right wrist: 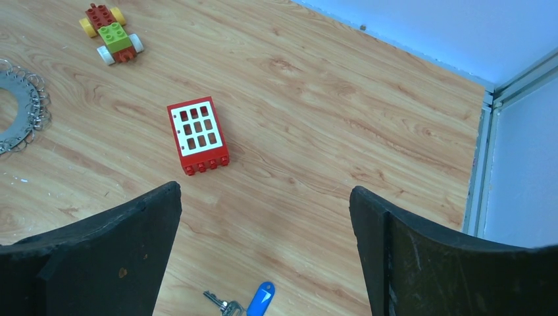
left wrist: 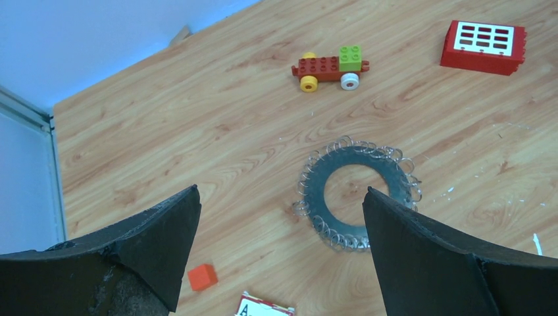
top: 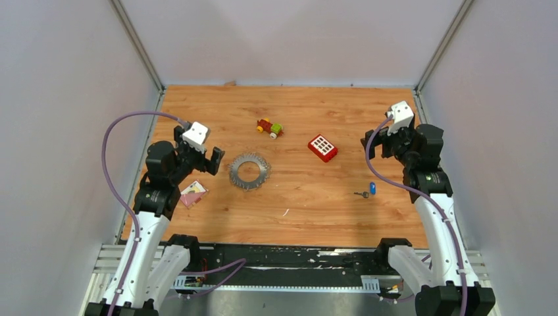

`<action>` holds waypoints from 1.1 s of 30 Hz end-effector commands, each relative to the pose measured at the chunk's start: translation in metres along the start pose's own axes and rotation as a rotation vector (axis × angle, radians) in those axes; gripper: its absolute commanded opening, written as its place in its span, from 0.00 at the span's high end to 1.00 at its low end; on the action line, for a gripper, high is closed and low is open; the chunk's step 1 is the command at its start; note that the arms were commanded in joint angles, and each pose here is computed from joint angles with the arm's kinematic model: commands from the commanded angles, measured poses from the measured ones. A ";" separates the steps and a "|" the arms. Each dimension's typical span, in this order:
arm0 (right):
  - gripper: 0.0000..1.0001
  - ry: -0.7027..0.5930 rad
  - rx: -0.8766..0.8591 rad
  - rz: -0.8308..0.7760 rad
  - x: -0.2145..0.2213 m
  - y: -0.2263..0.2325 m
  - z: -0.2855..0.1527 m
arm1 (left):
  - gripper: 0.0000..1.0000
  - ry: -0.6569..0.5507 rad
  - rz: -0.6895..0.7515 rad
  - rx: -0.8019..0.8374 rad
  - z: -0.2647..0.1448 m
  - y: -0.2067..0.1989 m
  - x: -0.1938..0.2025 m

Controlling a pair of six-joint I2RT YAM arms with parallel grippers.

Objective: Put the keys on the keyring

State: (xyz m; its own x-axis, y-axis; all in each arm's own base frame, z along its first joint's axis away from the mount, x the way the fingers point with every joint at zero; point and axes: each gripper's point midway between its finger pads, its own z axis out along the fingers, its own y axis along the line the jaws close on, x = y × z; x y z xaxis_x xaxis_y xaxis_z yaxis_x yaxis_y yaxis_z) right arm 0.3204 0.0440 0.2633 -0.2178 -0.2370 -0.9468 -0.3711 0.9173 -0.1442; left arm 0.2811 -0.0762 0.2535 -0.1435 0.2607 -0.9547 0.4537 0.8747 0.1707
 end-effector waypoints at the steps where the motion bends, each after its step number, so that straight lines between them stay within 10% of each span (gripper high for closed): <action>1: 0.00 -0.043 -0.057 -0.034 -0.012 0.010 -0.003 | 0.00 -0.020 0.030 0.025 -0.001 -0.002 -0.008; 14: 0.00 0.008 -0.314 -0.073 -0.016 0.055 -0.010 | 0.03 0.134 0.133 0.146 0.014 -0.006 0.009; 25: 0.00 -0.059 -0.355 -0.146 -0.005 0.073 -0.023 | 0.12 0.304 -0.065 0.238 0.075 -0.020 0.042; 33: 0.00 -0.004 -0.371 -0.151 0.007 0.080 -0.012 | 0.30 0.520 -0.039 0.258 0.137 -0.031 0.087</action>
State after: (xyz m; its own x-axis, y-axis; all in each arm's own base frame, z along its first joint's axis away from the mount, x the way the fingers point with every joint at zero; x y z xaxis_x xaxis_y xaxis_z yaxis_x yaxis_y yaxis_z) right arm 0.2745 0.1077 0.2497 -0.1592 -0.3318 -0.9298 -0.6910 0.7102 -0.1351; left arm 0.3498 -0.1314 0.1446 -0.5167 0.4252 -0.7431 0.6480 0.7615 -0.0149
